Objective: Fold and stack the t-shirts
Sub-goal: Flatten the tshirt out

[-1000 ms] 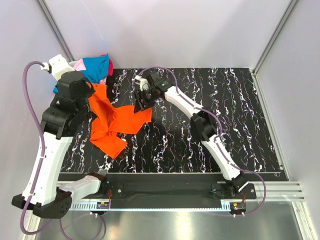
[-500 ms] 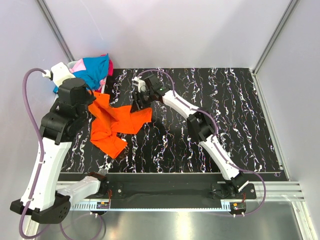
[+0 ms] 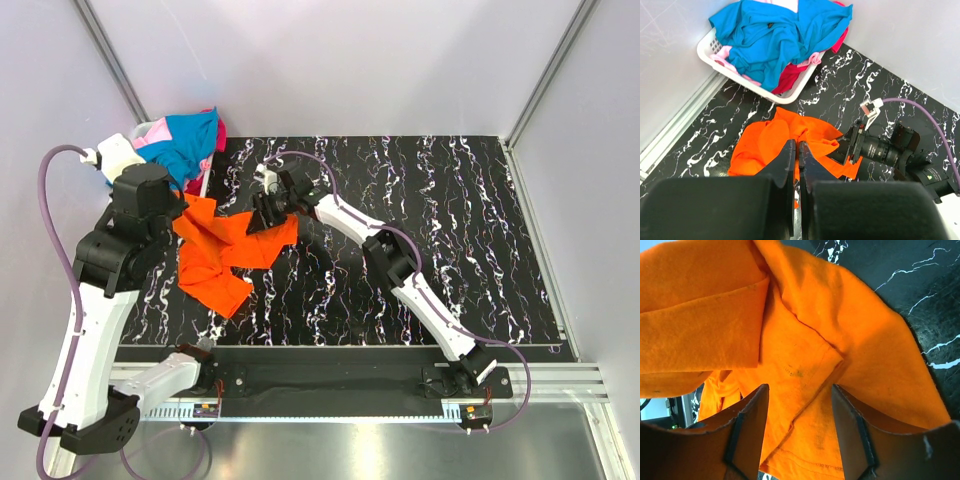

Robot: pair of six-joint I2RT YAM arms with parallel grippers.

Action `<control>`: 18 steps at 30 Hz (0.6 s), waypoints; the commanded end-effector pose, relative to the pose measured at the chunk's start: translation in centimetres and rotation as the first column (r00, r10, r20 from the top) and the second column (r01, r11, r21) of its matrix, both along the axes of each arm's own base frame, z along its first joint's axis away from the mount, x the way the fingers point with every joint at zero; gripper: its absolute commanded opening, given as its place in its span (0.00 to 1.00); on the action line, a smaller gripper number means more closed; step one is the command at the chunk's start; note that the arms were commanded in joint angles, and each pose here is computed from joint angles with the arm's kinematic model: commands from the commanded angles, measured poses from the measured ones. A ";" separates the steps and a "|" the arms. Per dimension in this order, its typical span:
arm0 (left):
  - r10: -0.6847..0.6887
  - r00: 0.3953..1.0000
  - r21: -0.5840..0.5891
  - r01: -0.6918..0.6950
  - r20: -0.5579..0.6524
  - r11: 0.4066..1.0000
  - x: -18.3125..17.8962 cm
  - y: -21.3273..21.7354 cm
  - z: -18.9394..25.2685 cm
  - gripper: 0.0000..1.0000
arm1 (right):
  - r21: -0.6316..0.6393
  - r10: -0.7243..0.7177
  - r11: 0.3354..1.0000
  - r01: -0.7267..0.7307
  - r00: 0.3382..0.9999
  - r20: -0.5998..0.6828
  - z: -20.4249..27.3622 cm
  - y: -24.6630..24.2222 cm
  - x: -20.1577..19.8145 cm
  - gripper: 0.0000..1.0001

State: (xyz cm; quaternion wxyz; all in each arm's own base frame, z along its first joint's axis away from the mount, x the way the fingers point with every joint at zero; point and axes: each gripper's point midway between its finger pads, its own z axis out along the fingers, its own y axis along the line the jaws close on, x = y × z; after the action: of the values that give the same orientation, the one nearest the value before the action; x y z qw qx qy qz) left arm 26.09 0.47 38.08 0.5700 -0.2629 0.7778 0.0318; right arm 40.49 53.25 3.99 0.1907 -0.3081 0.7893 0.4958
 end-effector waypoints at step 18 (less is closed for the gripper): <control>0.010 0.999 -0.051 -0.008 0.042 0.999 -1.4 0.3 0.7 0.00 | 0.063 0.021 0.998 -0.025 0.998 0.065 2.3 1.9 -0.7 0.55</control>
State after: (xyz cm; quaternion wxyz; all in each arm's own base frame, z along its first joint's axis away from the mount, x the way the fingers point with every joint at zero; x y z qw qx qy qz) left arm 24.95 0.71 38.04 0.5678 -0.2744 0.7758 0.0227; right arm 40.54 53.83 3.89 0.1971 -0.3087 0.7816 0.5049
